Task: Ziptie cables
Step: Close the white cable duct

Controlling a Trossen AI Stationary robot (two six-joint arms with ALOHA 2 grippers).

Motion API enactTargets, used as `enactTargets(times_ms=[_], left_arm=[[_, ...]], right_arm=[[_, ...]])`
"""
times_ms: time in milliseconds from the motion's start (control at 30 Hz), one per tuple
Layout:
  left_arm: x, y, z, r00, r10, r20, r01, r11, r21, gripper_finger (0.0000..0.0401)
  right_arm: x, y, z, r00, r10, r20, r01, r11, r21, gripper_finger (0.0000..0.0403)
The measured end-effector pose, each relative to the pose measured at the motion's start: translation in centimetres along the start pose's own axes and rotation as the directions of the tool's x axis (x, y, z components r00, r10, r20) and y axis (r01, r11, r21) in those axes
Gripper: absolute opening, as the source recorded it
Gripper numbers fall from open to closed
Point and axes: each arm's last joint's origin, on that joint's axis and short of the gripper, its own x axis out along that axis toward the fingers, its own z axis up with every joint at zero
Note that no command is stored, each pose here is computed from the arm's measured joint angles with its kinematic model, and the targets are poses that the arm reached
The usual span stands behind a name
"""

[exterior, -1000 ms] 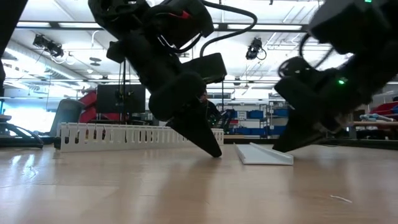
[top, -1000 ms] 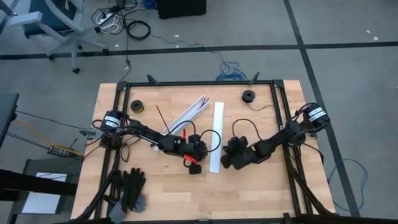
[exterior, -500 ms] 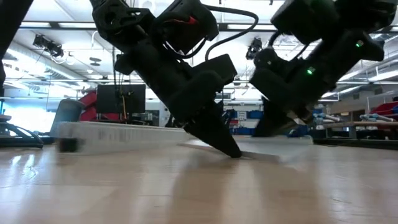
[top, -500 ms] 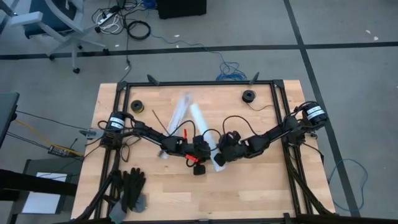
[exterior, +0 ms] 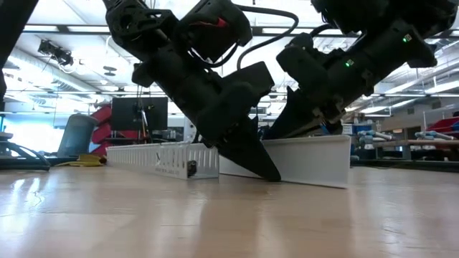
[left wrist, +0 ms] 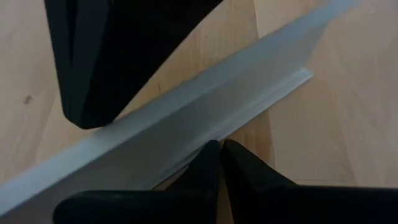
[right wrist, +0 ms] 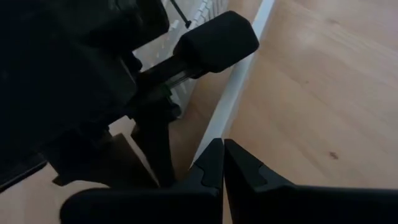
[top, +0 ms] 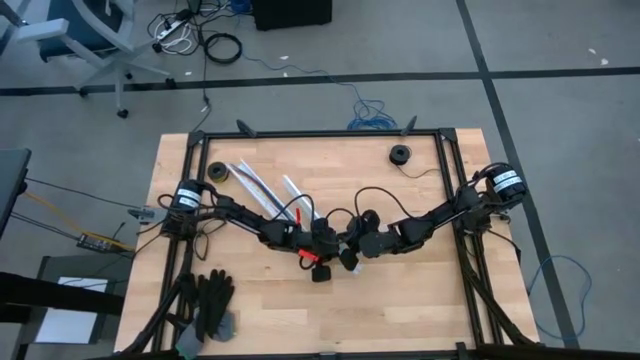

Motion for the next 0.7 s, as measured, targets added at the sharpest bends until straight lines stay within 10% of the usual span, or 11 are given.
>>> enactTargets(times_ms=[467,700], left_arm=[[0.0,-0.1,1.1,0.995,0.092,0.041,-0.093,0.995,0.033,0.0000],[-0.2,-0.1,2.0,0.991,0.128,-0.025,-0.126,0.990,0.068,0.0000]], right_arm=[[-0.1,0.8,-0.4,0.999,0.038,0.022,-0.039,0.999,0.027,0.0000],[-1.5,0.0,-1.5,0.972,-0.219,0.086,0.222,0.975,-0.028,0.0000]])
